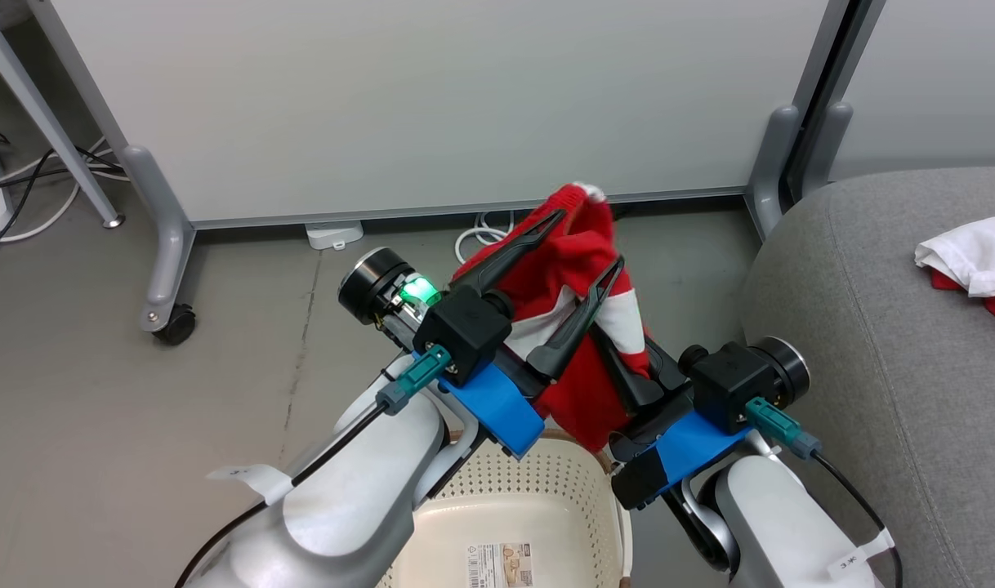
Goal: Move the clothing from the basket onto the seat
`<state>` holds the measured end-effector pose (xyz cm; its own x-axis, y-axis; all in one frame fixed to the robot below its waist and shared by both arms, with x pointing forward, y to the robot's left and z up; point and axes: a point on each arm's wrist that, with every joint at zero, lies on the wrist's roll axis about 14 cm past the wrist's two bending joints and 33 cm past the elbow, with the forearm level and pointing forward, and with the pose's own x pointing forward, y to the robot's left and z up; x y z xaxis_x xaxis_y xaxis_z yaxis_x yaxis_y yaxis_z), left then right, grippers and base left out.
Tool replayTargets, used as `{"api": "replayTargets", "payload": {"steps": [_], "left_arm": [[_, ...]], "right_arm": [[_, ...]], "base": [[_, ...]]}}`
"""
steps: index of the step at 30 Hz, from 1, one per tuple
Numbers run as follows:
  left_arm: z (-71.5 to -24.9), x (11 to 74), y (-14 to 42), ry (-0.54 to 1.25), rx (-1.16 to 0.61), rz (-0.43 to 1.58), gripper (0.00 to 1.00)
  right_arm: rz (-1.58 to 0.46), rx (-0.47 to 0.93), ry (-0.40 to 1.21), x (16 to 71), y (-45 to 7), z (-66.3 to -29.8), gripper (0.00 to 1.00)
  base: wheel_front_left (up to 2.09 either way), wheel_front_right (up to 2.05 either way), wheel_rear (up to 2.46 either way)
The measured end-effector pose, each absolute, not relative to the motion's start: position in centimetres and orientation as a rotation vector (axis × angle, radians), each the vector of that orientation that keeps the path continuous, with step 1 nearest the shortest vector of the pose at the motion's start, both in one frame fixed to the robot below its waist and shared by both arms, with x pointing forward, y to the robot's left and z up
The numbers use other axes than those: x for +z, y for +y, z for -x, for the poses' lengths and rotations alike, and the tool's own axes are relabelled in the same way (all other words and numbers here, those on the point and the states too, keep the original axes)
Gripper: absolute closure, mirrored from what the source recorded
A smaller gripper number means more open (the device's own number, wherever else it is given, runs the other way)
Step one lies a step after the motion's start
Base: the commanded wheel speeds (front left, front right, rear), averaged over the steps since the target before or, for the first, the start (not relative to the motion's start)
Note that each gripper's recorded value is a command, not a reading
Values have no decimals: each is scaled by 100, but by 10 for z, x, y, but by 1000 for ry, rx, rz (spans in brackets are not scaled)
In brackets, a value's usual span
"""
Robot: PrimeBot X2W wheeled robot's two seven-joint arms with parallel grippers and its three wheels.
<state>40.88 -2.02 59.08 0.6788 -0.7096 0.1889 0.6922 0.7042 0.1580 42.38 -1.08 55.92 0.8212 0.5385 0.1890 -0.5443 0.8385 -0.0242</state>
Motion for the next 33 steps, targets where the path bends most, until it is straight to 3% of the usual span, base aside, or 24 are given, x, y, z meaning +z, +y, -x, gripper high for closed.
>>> {"api": "replayTargets", "payload": {"steps": [16,33], "left_arm": [[-409,584,-31,-234,-816,-74,0],[-399,556,-90,-183,-997,-39,0]], "right_arm": [[-41,508,-169,551,-34,-427,100],[-18,244,-151,540,-127,-433,100]], "base": [[0,0,0],[0,0,0]]}}
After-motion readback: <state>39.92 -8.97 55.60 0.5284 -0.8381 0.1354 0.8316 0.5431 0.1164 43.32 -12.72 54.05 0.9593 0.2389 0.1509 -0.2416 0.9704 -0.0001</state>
